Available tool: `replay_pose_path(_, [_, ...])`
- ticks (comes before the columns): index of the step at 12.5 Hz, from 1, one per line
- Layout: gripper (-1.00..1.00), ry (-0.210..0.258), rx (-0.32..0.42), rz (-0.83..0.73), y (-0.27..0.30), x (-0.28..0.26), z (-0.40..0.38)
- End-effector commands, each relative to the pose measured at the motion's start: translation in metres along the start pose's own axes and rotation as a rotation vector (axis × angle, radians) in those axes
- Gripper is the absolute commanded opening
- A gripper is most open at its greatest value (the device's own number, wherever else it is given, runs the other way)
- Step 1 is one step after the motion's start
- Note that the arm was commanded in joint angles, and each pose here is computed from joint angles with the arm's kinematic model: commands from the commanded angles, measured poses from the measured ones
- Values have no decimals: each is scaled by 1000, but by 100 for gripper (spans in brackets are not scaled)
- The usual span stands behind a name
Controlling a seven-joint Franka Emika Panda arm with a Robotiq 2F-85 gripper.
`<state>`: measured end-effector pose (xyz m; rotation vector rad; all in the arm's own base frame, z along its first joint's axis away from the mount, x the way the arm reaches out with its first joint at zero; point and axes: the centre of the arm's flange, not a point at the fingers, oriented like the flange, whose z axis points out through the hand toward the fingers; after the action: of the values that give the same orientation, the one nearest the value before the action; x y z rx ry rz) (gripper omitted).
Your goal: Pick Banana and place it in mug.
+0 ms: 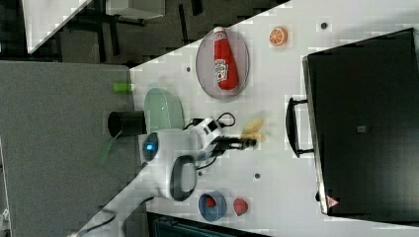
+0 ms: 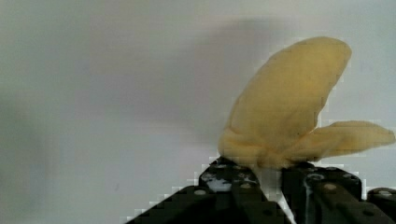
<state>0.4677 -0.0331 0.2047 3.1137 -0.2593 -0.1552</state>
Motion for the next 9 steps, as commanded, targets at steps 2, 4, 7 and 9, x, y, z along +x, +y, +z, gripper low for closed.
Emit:
replay_pose_path(2, [-49,91,17,-21,2,3,-145])
replay_pose_path(4, [-49,86,19,-23,2,-7,-195])
replay_pose_path(7, [-49,125,17,-54,-11,-23,-263])
replay_pose_path(9, [-49,139,8,-80,-31,-38,-291])
